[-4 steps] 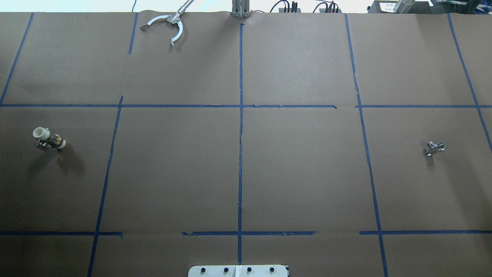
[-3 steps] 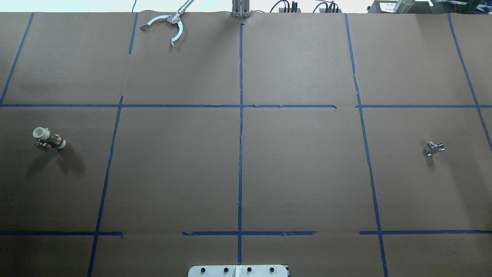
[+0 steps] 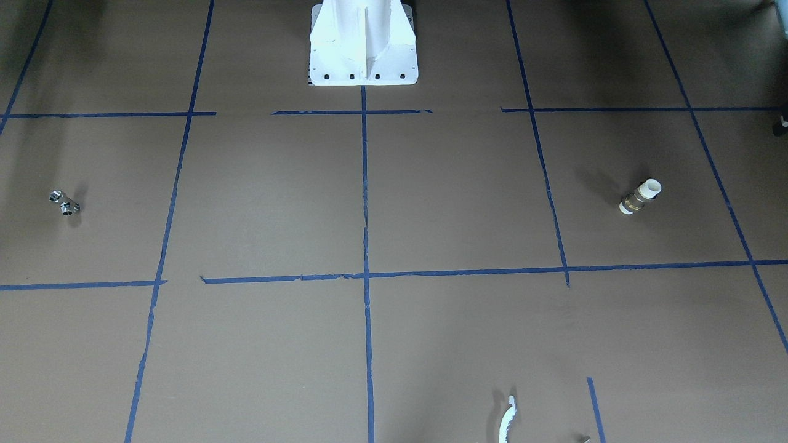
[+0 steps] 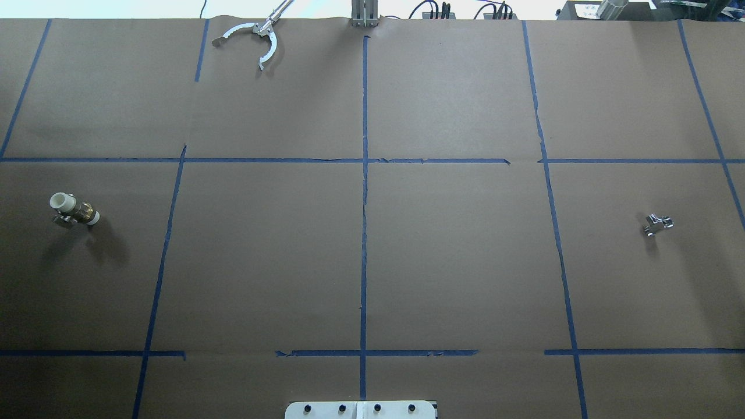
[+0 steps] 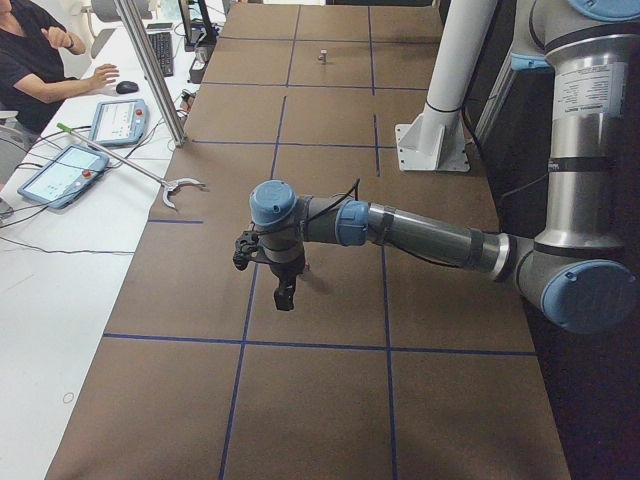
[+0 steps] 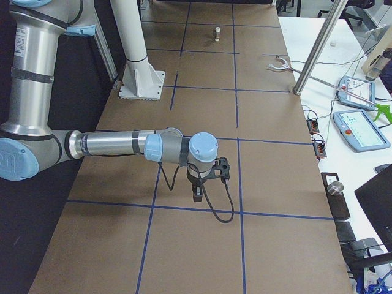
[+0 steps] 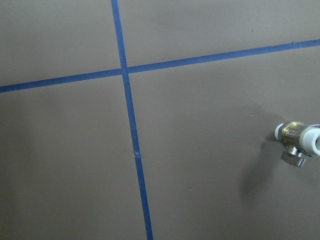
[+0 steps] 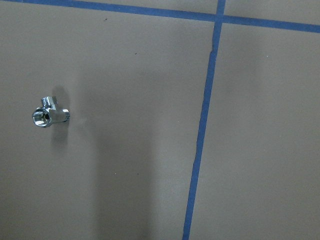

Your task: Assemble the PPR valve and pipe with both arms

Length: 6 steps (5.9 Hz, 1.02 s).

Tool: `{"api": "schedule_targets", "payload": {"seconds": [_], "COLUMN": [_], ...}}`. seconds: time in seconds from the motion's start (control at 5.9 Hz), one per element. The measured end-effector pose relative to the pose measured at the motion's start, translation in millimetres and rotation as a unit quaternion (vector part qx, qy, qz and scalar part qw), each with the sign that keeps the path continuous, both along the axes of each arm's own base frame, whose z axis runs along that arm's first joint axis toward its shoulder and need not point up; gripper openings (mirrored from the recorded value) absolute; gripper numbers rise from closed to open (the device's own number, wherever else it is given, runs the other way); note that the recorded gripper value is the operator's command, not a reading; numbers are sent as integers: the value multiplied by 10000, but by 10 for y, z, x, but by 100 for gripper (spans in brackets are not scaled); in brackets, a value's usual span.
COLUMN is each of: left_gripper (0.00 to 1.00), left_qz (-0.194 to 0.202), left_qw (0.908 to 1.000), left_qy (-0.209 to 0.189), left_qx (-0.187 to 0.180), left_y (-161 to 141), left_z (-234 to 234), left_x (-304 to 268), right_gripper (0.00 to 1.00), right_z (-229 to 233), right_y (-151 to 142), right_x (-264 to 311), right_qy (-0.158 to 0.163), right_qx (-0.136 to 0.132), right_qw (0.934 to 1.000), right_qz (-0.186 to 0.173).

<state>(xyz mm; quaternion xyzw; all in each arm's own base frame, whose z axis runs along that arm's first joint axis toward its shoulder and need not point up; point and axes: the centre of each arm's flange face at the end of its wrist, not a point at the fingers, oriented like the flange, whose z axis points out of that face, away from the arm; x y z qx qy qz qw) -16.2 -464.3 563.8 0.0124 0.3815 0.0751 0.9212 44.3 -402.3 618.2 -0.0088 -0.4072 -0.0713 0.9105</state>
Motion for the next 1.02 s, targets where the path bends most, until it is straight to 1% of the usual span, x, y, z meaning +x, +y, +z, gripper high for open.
{"api": "schedule_targets", "payload": {"seconds": [0.34,0.68,0.85,1.02], "left_gripper": [100,100,100,100], "left_qz": [9,34,97,124], "left_qw": [9999,9999,9998,9997], "left_qy": [86,110,122,138], "left_qx": [54,104,158,135], "left_y": [36,37,13,-32], "left_z": [-63,-116,-159,-231], "left_x": [12,37,122,366], "right_gripper": [100,100,100,100], "right_z": [-18,-50,-73,-97], "right_y": [-13,-15,-9,-15], "right_x": [-2,-19,-32,-41], "right_qy": [-18,-142,-244,-318], "right_qx": [16,22,31,102], "right_qw": [10000,9999,9997,9994], "right_qz": [7,15,17,9]}}
